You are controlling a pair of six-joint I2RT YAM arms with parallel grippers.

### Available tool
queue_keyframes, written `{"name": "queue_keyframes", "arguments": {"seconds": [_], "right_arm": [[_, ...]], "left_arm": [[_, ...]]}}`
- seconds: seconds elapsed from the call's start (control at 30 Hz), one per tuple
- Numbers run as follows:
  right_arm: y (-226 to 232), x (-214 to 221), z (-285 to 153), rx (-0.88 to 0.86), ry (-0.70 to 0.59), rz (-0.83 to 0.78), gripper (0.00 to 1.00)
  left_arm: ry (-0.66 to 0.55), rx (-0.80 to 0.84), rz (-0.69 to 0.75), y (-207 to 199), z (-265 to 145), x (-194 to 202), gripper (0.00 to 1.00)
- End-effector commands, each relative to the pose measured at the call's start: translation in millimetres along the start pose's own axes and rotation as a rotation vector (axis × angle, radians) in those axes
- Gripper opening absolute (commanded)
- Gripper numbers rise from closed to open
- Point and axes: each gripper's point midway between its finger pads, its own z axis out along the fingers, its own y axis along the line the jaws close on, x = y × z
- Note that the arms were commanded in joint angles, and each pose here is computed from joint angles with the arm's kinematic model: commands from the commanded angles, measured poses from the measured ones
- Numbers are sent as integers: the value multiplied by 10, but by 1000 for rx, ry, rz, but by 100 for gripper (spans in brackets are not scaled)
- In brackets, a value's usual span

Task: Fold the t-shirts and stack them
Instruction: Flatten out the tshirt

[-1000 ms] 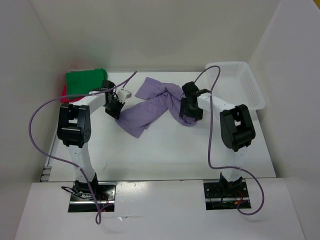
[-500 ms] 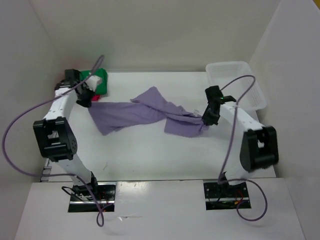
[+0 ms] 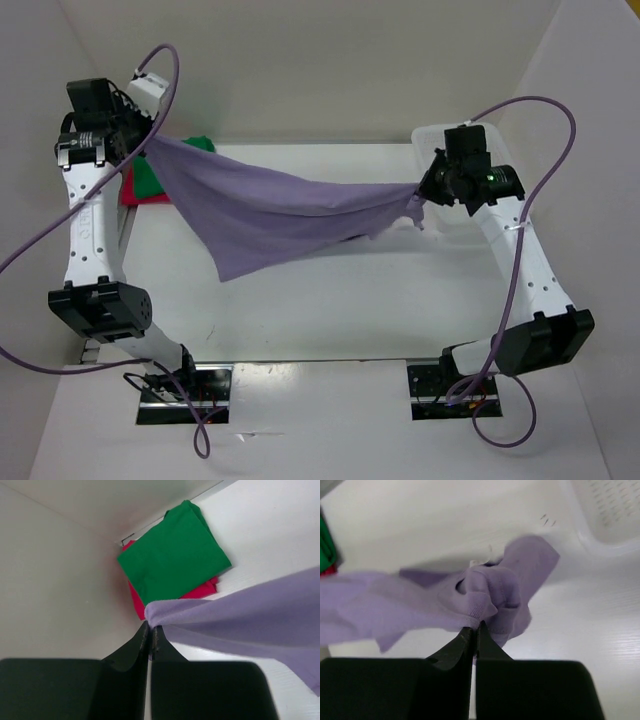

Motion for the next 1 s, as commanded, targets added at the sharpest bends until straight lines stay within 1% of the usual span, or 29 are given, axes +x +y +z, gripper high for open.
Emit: {"name": "queue_keyframes", "arguments": {"seconds": [0.0, 0.1, 0.17, 0.2, 0.23, 0.27, 0.3, 0.33, 0.37, 0.4, 0.43, 0.47, 0.5, 0.53, 0.57, 0.6, 0.63, 0.67, 0.7, 0.73, 0.77, 0.8, 0.83, 0.87, 0.9, 0.93, 0.97], "right_arm": [[182, 130, -184, -135, 79, -53, 0], [251, 150, -294, -199, 72, -80, 0], [183, 234, -255, -174, 110, -109, 0], [126, 328, -104, -143, 161, -119, 0], [149, 386, -39, -155, 197, -126, 0], [135, 454, 143, -143, 242, -146, 0], [116, 455, 256, -124, 247, -146, 2], [95, 438, 371, -103, 241, -148, 4], [121, 371, 607, -83, 233, -150, 10], [122, 308, 729, -60, 221, -152, 33], [56, 204, 866, 6, 191, -158, 50], [182, -74, 895, 4, 122, -158, 61], [102, -6, 1101, 68, 176, -155, 67], [104, -87, 1119, 92, 165, -158, 80], [207, -271, 1042, 79, 122, -146, 88], [260, -247, 970, 77, 115, -161, 94], [334, -295, 878, 80, 70, -179, 99], [268, -185, 854, 99, 86, -190, 100], [290, -247, 687, 72, 43, -183, 100], [145, -53, 714, 97, 83, -189, 100], [79, 26, 673, 102, 90, -190, 100], [17, 99, 633, 104, 94, -191, 100], [-121, 265, 561, 112, 105, -193, 100], [-172, 386, 526, 116, 123, -192, 100], [-227, 465, 511, 122, 128, -174, 100], [-381, 666, 494, 147, 164, -170, 100], [-434, 793, 499, 157, 188, -170, 100]], "left_arm": [[2, -25, 8, 92, -65, -39, 0], [-60, 20, 17, -37, -45, -247, 0], [-77, 63, 5, -163, 164, -296, 0], [-60, 88, 7, -242, 288, -258, 0], [-35, 135, -1, -407, 582, -223, 0], [-13, 142, -10, -456, 727, -195, 2], [40, 185, -23, -601, 1027, -42, 7], [25, 174, -53, -556, 1122, -124, 10], [30, 172, -67, -580, 1265, -142, 11], [90, 183, -92, -661, 1669, 75, 14], [50, 134, -101, -462, 1619, -184, 31], [64, 96, -122, -426, 1686, -229, 45], [110, 96, -118, -504, 1903, -95, 55], [94, 65, -109, -448, 1793, -217, 64], [119, 61, -78, -541, 1798, -206, 77], [96, 59, -67, -489, 1591, -319, 79], [93, 80, -68, -521, 1503, -333, 86], [122, 147, -73, -689, 1508, -203, 86], [85, 149, -64, -651, 1263, -326, 96], [88, 166, -66, -700, 1184, -290, 96], [128, 212, -57, -858, 1027, -84, 97], [110, 204, -45, -878, 993, -44, 97], [111, 230, -28, -1008, 922, 40, 97], [121, 252, -3, -1148, 852, 145, 98], [154, 292, 52, -1445, 722, 384, 98], [184, 310, 75, -1587, 675, 531, 98], [216, 329, 86, -1710, 617, 676, 98]]}}
